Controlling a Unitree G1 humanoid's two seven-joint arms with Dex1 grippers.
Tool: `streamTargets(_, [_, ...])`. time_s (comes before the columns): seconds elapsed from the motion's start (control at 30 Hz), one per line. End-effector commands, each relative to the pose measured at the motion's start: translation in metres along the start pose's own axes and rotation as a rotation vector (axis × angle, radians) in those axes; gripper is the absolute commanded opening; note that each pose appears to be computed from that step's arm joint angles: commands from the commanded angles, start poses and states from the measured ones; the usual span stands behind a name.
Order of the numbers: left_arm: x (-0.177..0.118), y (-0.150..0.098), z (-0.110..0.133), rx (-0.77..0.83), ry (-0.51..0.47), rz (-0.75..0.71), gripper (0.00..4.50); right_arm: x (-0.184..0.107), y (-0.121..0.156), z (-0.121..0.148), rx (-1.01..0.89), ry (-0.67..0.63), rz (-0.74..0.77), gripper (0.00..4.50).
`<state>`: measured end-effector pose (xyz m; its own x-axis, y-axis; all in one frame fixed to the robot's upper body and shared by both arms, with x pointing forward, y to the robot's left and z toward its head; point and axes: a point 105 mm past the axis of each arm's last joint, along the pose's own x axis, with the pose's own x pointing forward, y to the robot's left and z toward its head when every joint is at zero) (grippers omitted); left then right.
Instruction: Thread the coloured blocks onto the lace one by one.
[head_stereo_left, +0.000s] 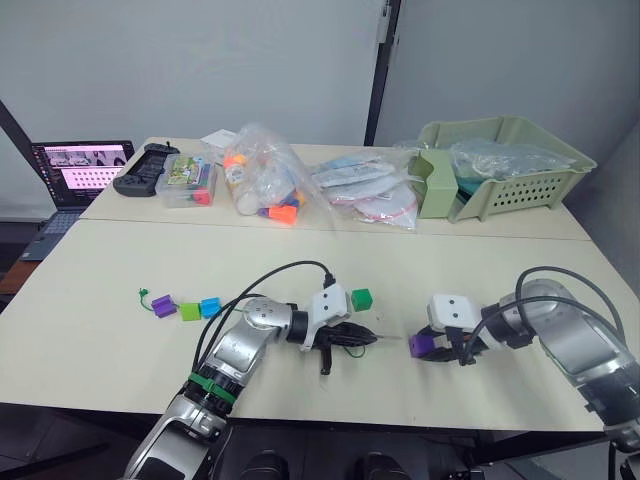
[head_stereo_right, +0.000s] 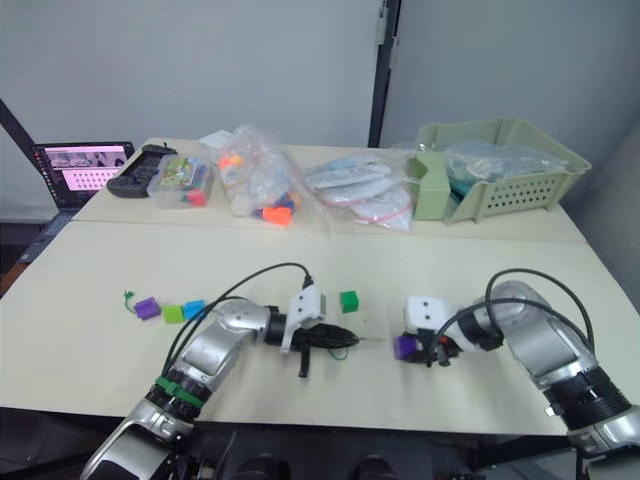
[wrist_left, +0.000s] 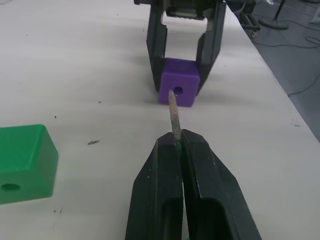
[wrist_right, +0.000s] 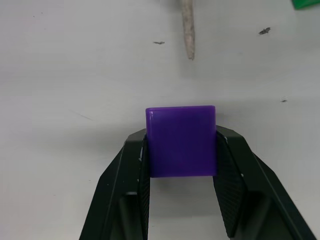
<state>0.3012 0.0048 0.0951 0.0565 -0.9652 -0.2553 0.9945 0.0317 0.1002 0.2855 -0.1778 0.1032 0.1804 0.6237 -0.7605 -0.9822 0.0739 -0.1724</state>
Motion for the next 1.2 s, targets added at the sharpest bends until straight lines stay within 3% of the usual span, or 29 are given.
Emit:
streamTargets(0.03, [0.006,0.002,0.012,0.047,-0.024,-0.013,0.0,-0.002,0.0,0.01,0.013,-0.049,-0.04,1.17])
streamTargets(0.97, [0.028,-0.003,0.011,0.062,-0.016,-0.092,0.0,0.0,0.004,0.002,0.06,-0.051,-0.087,1.17])
streamTargets(1.2, [0.047,-0.002,0.015,0.071,-0.029,-0.116,0.0,0.003,0.005,0.005,0.07,-0.069,-0.087,1.17])
